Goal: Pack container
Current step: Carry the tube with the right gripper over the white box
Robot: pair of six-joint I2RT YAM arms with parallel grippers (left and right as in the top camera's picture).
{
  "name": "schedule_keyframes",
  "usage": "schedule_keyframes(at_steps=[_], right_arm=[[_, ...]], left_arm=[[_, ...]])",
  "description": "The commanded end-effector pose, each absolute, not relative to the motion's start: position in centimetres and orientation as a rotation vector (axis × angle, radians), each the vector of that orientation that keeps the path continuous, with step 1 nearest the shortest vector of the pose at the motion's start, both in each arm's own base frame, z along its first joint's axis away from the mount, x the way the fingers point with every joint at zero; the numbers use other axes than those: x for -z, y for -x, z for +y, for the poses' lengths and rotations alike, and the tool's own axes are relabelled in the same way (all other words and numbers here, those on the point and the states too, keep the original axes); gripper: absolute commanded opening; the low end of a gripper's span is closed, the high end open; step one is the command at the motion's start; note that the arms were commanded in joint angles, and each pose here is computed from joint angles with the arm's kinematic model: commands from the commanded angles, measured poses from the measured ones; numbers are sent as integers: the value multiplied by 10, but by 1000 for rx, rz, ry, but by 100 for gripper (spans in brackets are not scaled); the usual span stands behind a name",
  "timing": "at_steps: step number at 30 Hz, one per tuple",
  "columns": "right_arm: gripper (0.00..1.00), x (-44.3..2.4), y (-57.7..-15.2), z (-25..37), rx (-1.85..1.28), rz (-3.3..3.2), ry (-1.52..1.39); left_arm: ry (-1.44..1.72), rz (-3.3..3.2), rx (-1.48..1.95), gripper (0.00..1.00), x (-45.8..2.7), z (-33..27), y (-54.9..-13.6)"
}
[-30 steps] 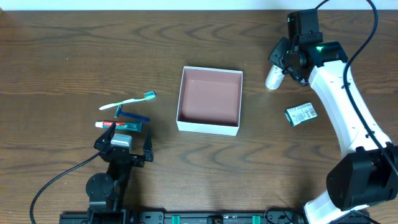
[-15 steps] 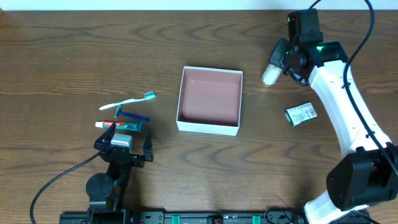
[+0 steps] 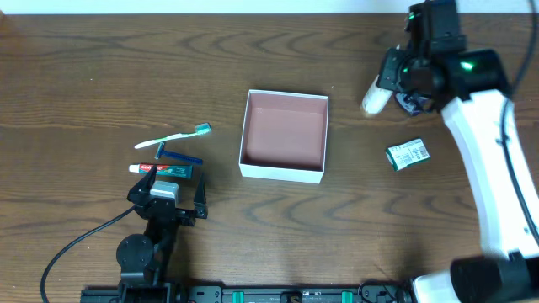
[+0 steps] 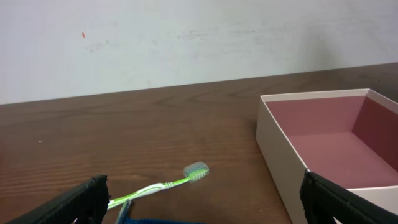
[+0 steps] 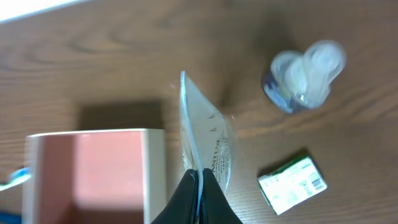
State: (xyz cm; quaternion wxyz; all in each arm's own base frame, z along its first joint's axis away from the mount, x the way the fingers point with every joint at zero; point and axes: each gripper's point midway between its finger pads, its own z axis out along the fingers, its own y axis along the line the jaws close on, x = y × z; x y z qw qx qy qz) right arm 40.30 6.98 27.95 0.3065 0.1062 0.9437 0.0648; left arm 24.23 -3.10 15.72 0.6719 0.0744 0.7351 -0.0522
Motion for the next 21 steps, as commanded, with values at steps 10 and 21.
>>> schedule_keyframes(at_steps=[10, 21], right_arm=[[2, -368, -359, 184, -376, 2269, 91], [2, -310, -384, 262, -425, 2351, 177]], left_arm=[[-178, 1704, 119, 98, -140, -32, -242], [-178, 1704, 119, 98, -140, -32, -242]])
